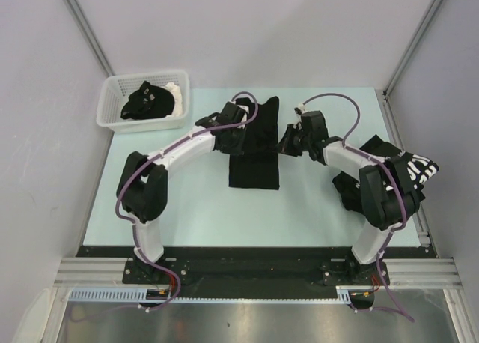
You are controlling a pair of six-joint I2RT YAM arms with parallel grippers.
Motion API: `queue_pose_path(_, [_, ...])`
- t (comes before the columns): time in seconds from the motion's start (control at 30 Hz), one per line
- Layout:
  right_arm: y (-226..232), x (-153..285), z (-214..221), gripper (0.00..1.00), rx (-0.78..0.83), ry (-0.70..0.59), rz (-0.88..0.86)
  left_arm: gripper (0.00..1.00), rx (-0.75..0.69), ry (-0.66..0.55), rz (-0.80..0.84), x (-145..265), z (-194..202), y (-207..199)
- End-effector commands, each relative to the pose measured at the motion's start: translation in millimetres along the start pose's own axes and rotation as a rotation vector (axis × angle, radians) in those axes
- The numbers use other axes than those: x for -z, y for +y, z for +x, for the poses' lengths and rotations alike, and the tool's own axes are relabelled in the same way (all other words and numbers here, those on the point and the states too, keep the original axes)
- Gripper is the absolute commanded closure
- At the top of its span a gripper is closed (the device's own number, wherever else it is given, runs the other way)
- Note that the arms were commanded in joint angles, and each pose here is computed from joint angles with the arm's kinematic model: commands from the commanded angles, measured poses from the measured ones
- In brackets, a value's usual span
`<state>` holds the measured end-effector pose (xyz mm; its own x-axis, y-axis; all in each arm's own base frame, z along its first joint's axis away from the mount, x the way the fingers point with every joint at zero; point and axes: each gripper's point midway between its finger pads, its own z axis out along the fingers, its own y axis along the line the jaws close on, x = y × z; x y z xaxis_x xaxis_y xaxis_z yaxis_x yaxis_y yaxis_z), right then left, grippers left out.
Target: Fold and stack the t-shirts
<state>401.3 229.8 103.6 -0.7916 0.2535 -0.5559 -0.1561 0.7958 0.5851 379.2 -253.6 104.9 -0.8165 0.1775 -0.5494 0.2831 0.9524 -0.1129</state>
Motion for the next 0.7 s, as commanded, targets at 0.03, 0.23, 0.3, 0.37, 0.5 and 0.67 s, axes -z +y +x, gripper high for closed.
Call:
queue_pose_path(0.03, [8, -10, -41, 1.00, 0.057, -0.078, -0.044, 1.00, 0.015, -0.055, -0.031, 3, -32, 17])
queue_pose_path(0.23, [7, -20, -59, 1.00, 0.059, -0.082, -0.061, 1.00, 0.035, -0.043, -0.021, -8, -39, 23])
queue_pose_path(0.3, [1, -26, -60, 1.00, 0.054, -0.075, -0.056, 1.00, 0.042, -0.049, -0.022, -11, -44, 26])
queue_pose_path(0.37, [0, -32, -64, 1.00, 0.056, -0.074, -0.062, 1.00, 0.040, -0.041, -0.022, -18, -45, 27])
queue_pose_path(0.5, [-5, -40, -66, 1.00, 0.054, -0.065, -0.063, 1.00, 0.039, -0.020, -0.020, -31, -44, 30])
queue_pose_path(0.67, [-10, -50, -66, 1.00, 0.045, -0.051, -0.064, 1.00, 0.044, -0.012, -0.015, -45, -45, 32])
